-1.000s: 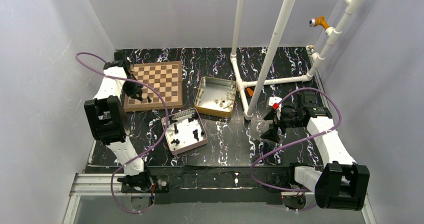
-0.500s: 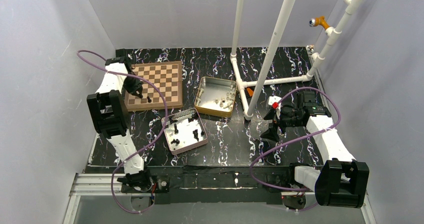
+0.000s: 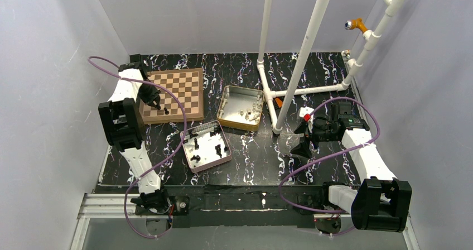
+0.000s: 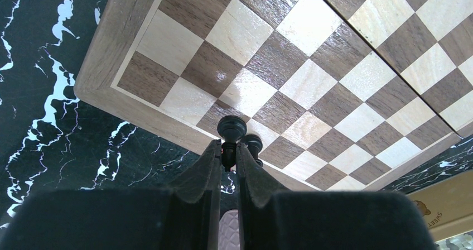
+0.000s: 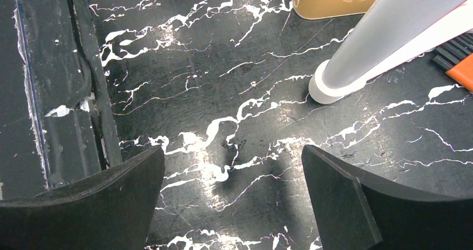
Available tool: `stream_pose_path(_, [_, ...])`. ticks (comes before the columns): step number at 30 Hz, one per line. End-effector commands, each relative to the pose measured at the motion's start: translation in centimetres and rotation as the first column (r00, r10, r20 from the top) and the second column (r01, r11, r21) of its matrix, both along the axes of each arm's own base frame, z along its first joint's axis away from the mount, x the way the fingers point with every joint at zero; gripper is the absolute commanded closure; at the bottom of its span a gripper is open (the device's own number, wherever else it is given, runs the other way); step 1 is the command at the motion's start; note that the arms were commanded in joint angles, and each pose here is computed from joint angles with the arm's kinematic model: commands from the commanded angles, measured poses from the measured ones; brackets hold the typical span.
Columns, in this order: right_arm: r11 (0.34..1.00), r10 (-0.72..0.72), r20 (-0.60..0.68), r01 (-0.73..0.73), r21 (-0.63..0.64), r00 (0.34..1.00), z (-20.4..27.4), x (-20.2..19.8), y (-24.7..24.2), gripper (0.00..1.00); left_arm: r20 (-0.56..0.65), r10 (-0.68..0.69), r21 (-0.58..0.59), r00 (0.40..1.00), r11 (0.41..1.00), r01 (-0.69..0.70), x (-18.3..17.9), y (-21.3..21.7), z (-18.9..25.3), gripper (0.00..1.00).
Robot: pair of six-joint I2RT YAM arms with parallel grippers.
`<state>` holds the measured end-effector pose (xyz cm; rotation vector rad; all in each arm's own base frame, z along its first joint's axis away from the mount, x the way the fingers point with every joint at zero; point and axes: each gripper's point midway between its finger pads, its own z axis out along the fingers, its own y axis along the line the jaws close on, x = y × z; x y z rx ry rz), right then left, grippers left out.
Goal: Set up the chess pieces on the board
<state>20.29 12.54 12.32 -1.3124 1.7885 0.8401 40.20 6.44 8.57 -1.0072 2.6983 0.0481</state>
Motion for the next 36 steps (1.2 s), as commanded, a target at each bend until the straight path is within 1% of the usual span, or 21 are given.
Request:
stream_pose_path(1, [1.0,0.004,0.03,-0.005,0.008,1.0,0.8,0.6,0.2,0.0,-0.019,0.008,-0.018,1.0,1.0,-0.009,-0.4,-0.3,0.2,1.0])
stream_pose_path(27, [1.0,0.001,0.026,-0.001,0.003,1.0,0.6,0.4,0.1,0.0,-0.086,0.005,-0.024,0.996,1.0,-0.007,-2.1,-0.5,-1.3,1.0])
stream_pose_path(36, [1.0,-0.002,0.024,0.002,0.002,1.0,0.5,0.4,0.1,0.0,-0.084,0.004,-0.017,0.996,1.0,-0.006,-1.8,-0.3,-1.3,0.96])
